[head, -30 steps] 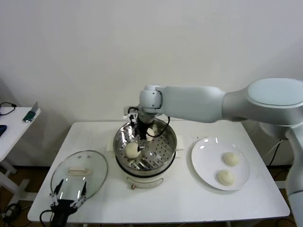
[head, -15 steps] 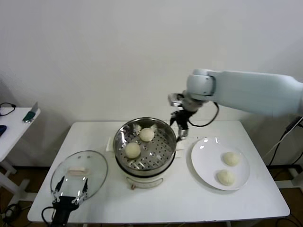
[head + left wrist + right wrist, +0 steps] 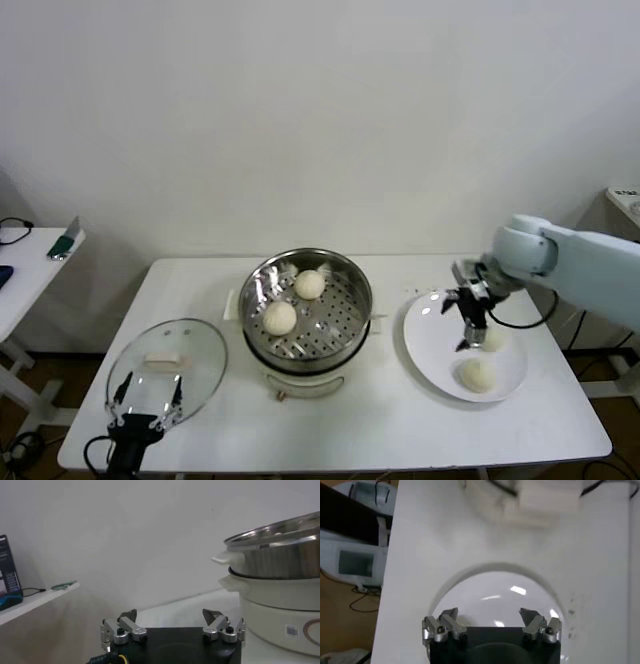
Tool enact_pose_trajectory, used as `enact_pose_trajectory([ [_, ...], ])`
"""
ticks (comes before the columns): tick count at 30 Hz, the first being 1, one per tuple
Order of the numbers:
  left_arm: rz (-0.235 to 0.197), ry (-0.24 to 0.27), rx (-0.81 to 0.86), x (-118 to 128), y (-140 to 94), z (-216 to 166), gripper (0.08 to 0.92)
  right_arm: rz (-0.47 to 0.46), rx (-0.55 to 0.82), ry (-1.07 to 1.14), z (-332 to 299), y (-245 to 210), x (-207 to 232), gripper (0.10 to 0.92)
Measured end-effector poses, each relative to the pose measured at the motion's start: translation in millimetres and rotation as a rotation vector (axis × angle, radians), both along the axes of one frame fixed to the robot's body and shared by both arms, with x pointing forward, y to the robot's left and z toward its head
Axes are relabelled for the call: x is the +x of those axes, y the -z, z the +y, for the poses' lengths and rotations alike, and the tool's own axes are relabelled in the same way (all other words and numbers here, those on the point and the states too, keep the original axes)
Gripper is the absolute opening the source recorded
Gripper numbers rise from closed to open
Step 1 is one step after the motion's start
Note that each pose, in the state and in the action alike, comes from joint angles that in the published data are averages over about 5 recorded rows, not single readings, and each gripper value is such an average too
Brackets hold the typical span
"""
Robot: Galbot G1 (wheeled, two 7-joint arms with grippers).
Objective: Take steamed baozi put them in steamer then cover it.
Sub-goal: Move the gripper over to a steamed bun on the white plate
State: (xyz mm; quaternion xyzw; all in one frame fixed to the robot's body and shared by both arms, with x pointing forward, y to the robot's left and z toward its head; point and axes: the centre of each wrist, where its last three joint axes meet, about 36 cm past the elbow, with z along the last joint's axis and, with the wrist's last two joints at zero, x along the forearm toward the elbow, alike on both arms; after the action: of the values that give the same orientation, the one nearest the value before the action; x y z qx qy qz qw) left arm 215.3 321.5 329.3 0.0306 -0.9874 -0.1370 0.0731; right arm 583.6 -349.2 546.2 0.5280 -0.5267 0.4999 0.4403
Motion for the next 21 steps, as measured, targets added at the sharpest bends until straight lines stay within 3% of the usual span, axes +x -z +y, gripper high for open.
enact_pose_trajectory([
  [10,0.021,-0.015,0.003,-6,7,1,0.823,0.052,-0.071,0.037,-27,51,-13,0.823],
  [21,0.034,-0.023,-0.001,-9,11,2,0.823,0.067,-0.096,0.035,-23,77,-7,0.823],
])
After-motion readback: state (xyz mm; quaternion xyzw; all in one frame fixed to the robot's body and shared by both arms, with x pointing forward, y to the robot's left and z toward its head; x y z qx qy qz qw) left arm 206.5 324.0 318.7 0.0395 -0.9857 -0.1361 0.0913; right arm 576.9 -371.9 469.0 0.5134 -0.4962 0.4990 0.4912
